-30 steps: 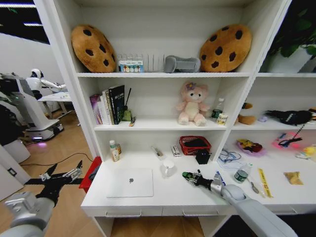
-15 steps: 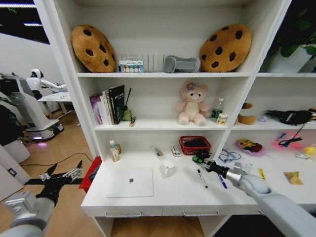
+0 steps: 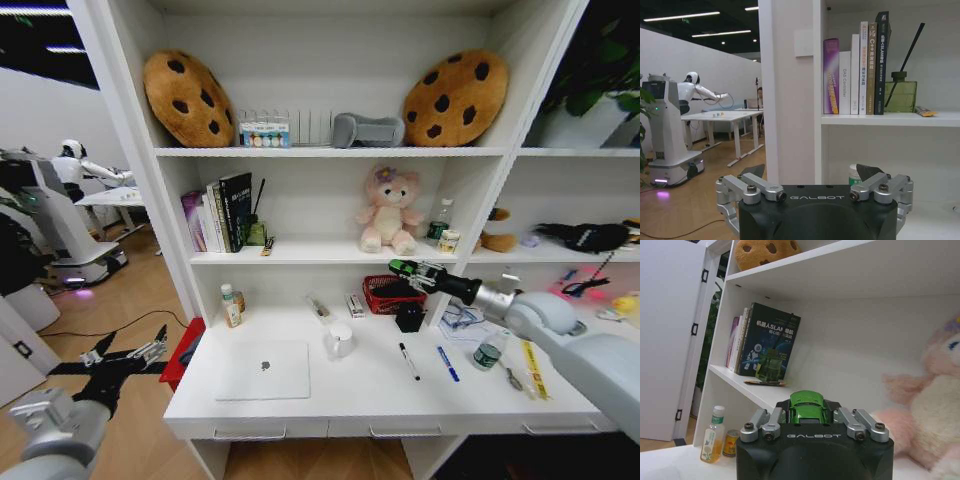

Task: Organize the objects on the table.

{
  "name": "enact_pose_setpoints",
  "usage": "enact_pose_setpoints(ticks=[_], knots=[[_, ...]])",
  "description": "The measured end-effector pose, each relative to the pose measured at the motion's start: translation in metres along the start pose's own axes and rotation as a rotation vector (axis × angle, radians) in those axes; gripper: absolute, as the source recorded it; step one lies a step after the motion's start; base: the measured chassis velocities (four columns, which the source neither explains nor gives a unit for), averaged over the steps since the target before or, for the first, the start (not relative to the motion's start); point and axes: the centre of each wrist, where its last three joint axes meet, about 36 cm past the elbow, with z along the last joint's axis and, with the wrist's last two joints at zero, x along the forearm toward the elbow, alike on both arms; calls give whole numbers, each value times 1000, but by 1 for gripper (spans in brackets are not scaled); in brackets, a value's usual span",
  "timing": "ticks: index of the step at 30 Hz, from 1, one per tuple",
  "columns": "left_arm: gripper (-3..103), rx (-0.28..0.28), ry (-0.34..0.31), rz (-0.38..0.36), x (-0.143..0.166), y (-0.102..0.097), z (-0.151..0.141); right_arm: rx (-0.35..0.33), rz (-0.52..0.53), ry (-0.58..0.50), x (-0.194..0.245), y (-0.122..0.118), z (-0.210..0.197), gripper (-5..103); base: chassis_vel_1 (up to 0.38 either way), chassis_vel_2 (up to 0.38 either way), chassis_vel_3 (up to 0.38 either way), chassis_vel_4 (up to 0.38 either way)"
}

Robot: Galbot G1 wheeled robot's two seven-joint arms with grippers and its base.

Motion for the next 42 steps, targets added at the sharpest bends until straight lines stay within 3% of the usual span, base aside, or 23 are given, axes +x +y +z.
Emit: enact_pose_setpoints(ticks=[2, 5, 10, 12, 15, 21, 42], knots=[[100, 0, 0, 0, 0, 0, 0, -13, -20, -17, -43, -18, -2, 35, 0, 0, 0, 0], [100, 0, 0, 0, 0, 0, 0, -14, -45, -32, -76, -26, -6, 35, 0, 0, 0, 0], [100, 0, 0, 0, 0, 0, 0, -39, -90, -41, -138, -26, 0, 35, 0, 0, 0, 0], [100, 0, 0, 0, 0, 0, 0, -56, -90, -12, -174, -33, 10, 35, 0, 0, 0, 0], [100, 0, 0, 0, 0, 0, 0, -56, -68, 25, -193, -44, 20, 35, 0, 0, 0, 0], [100, 0, 0, 0, 0, 0, 0, -50, -42, 71, -204, -57, 31, 35, 0, 0, 0, 0], [100, 0, 0, 0, 0, 0, 0, -36, -60, 92, -226, -48, 36, 35, 0, 0, 0, 0]])
